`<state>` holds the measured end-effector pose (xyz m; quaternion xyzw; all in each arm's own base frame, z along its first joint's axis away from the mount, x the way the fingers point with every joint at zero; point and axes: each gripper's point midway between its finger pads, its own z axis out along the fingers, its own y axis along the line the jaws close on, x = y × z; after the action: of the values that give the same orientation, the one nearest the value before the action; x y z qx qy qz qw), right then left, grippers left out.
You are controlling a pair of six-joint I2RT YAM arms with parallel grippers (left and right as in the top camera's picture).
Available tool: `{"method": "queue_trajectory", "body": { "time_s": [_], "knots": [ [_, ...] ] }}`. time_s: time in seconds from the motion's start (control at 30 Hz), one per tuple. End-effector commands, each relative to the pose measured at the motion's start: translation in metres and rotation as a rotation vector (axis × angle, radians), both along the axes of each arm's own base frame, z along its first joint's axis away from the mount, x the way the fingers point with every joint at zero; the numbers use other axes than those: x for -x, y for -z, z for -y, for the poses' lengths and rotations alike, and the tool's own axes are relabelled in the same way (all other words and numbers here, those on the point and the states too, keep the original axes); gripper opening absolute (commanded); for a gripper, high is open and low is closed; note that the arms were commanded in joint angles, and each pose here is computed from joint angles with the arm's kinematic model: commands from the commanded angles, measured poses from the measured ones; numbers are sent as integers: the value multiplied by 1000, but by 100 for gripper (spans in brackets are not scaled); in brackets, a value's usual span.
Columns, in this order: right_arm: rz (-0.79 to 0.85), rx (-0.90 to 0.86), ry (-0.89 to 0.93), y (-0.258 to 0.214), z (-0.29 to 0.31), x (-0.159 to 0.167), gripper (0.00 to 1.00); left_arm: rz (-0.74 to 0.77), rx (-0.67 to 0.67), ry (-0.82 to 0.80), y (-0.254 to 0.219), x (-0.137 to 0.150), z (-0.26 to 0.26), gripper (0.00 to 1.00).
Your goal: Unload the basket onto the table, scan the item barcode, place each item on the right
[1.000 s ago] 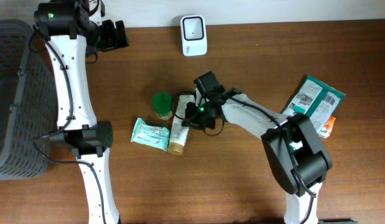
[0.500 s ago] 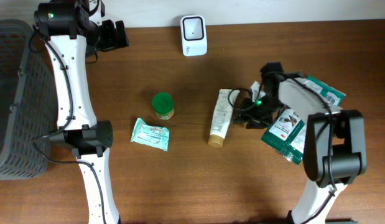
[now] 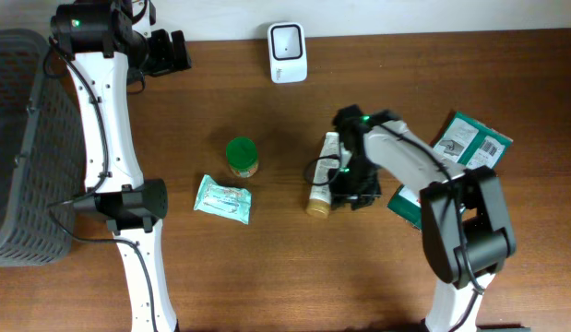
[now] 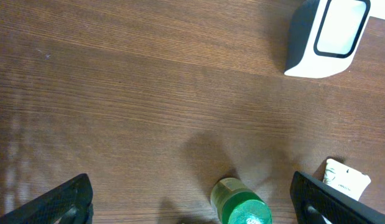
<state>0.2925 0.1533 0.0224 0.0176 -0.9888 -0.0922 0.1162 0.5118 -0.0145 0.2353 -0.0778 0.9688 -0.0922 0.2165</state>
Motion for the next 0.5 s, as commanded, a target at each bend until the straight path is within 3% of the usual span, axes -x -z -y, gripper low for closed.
{"method": "queue_trajectory", "body": {
  "time_s": [0.0,0.27,0.37,0.47],
  "knots": [
    [73,27,23,-4,-20,-8,40,22,-11,2,-8,1,-3,99],
    [276,-218,48,-15,-79,-59,39,22,-11,2,-8,1,-3,99],
    [292,-222,36,-24,-74,-66,36,22,-11,2,-8,1,-3,99],
    [334,-222,1,-61,-56,-89,36,22,-11,2,-8,1,-3,99]
  ]
}}
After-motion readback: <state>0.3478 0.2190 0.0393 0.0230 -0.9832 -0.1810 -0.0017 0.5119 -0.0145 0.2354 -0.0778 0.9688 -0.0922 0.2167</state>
